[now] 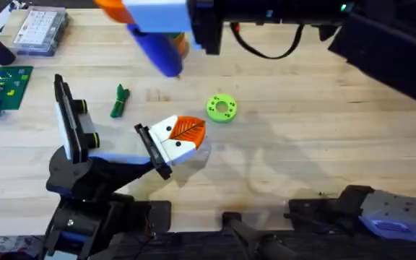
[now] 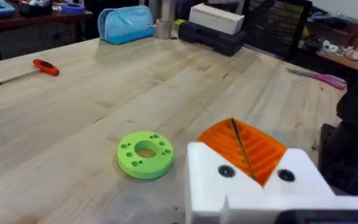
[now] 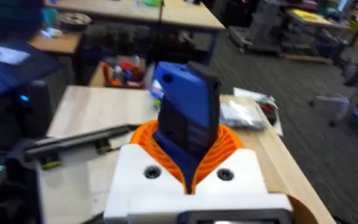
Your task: Pick up the gripper from the table and insert it into the empty holder that is missing its gripper. Then pick up a screw, insert it into the mounting hole, and use the screwdriver to tighten it. Finally, clean up the table by picking up the vegetable and placing it into the bucket.
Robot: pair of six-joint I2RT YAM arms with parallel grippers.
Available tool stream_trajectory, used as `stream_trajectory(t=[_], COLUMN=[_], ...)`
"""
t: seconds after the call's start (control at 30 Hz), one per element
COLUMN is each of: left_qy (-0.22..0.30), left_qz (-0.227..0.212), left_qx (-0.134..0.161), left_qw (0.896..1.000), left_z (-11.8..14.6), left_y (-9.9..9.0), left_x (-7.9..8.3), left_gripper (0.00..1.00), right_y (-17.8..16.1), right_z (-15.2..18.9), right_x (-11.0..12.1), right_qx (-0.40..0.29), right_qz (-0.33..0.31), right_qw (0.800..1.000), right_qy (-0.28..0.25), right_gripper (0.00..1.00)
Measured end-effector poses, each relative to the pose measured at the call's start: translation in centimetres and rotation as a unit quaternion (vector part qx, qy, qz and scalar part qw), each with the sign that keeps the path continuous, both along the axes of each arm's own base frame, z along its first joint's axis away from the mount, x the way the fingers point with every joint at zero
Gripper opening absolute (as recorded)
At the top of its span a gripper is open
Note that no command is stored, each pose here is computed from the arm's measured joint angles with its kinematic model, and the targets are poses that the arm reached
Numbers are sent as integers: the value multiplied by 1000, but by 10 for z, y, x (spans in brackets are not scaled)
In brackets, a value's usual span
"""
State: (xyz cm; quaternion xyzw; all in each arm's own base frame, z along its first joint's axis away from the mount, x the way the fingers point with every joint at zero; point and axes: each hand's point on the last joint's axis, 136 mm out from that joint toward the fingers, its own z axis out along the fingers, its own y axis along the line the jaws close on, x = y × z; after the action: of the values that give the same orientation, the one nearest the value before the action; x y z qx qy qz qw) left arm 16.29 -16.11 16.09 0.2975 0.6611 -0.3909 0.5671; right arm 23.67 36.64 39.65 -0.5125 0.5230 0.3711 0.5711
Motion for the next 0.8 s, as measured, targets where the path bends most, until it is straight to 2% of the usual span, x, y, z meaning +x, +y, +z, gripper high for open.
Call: stream_trajectory(t=[0.17, 0.33, 0.53, 0.8], left_qy=[0, 0, 0, 0], left_qz=[0, 0, 0, 0], left_qx=[0, 0, 0, 0], left_qw=[1000, 1000, 1000, 1000], left_z=[0, 0, 0, 0], left_y=[0, 0, 0, 0], left_x=[0, 0, 0, 0], left_gripper=[15, 15, 15, 15], right_y=[-23, -47, -77, -112], right_z=[-26, -70, -137, -217], right_x=[50, 112, 171, 214], right_qx=[-51, -120, -252, -427], right_qz=[-94, -201, -285, -292], right_qw=[994, 972, 922, 842], right_qy=[-12, -27, -77, -153], right_gripper=[26, 26, 26, 26])
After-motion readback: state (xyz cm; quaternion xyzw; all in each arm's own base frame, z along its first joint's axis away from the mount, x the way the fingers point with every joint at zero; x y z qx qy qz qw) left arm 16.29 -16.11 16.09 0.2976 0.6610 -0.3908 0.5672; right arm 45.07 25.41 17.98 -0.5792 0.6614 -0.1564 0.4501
